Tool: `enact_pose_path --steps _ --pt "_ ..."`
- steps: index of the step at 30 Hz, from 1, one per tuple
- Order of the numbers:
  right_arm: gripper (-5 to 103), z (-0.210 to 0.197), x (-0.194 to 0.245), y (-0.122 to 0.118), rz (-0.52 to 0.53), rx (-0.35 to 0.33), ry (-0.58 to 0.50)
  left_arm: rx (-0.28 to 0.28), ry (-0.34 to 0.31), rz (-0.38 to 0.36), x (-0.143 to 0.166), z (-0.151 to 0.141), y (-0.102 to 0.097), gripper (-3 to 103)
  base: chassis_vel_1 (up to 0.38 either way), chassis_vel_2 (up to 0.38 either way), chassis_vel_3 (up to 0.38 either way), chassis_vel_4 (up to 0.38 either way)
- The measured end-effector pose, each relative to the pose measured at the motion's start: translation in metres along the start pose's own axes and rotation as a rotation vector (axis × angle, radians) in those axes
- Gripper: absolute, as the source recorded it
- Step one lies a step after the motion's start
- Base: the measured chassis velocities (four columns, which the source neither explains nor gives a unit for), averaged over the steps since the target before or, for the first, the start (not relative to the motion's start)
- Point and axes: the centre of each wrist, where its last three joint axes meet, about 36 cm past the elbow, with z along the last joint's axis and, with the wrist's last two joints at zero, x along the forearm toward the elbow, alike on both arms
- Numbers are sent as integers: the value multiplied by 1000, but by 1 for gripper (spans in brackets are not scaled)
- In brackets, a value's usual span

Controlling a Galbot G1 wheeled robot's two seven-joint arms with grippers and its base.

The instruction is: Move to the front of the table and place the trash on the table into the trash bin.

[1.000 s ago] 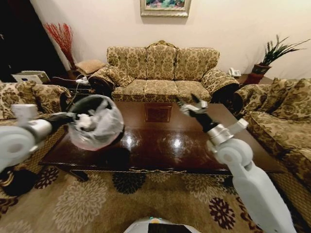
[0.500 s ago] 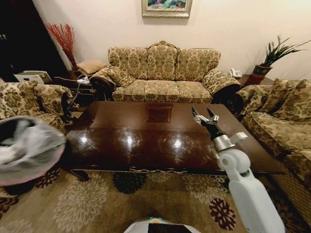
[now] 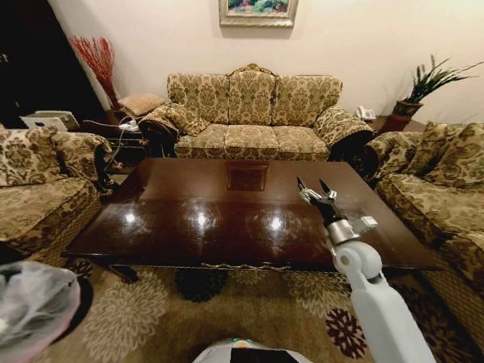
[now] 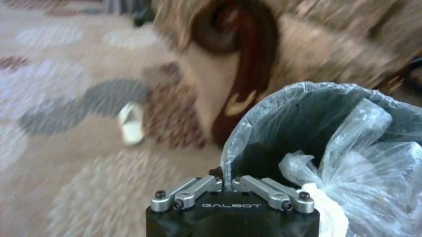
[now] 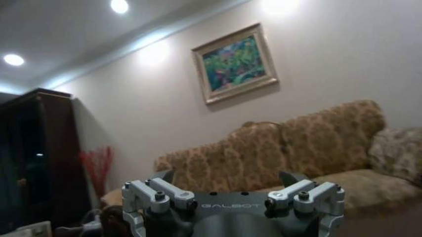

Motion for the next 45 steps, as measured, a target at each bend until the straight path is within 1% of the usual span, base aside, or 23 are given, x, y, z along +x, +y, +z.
enact_pose_path --steps 1,2,4,5,9,10,11,12,15,17,22,26,28,31,32,34,35,36,39,40,42,44,45 --pt "100 1 7 -1 16 -1 3 1 21 -30 -15 15 5 2 0 0 0 0" --pt "100 1 7 -1 16 -1 3 1 21 -30 -15 15 5 2 0 0 0 0" --pt "100 3 24 1 53 1 13 1 76 -74 -46 49 13 2 0 0 0 0" --pt "100 3 24 1 53 1 13 1 76 -74 -46 49 13 2 0 0 0 0" --pt "100 -1 51 7 92 47 48 -9 158 -129 -89 100 27 2 0 0 0 0" --pt "100 -2 54 9 93 59 52 -16 172 -139 -96 111 30 2 0 0 0 0" --pt "100 -2 54 9 93 59 52 -16 172 -139 -96 111 30 2 0 0 0 0" --pt "100 -6 59 13 93 71 54 -23 187 -148 -104 124 31 2 0 0 0 0" --pt "100 -9 62 18 99 74 54 -20 206 -151 -112 137 32 2 0 0 0 0" --pt "100 -12 67 25 114 80 51 -8 230 -146 -122 155 29 2 0 0 0 0" --pt "100 -13 73 29 121 91 58 4 241 -121 -127 164 23 2 0 0 0 0" --pt "100 -12 75 32 129 88 58 -25 200 -98 -131 179 26 2 0 0 0 0" --pt "100 -10 78 33 141 79 58 -67 149 -87 -136 198 35 2 0 0 0 0" --pt "100 -10 80 31 146 77 57 -82 155 -78 -134 204 39 2 0 0 0 0" --pt "100 -11 82 29 149 77 56 -104 177 -71 -131 208 43 -1 0 0 0 0" --pt "100 -11 84 24 152 75 58 -112 193 -64 -127 214 46 2 0 0 0 0" --pt "100 -11 84 23 153 74 57 -113 193 -60 -124 215 46 7 0 0 0 0" --pt "100 -11 84 23 153 74 57 -113 193 -60 -124 215 46 7 0 0 0 0" --pt "100 -10 86 18 163 64 53 -121 183 -49 -114 217 50 23 0 0 0 0" --pt "100 -10 86 18 163 64 53 -121 183 -49 -114 217 50 23 0 0 0 0" --pt "100 -10 89 14 177 53 53 -131 172 -49 -110 220 55 34 0 0 0 0" --pt "100 -9 90 12 181 52 53 -133 171 -49 -109 221 57 34 0 0 0 0" --pt "100 -9 92 10 184 49 54 -137 169 -52 -107 223 60 44 0 0 0 0"
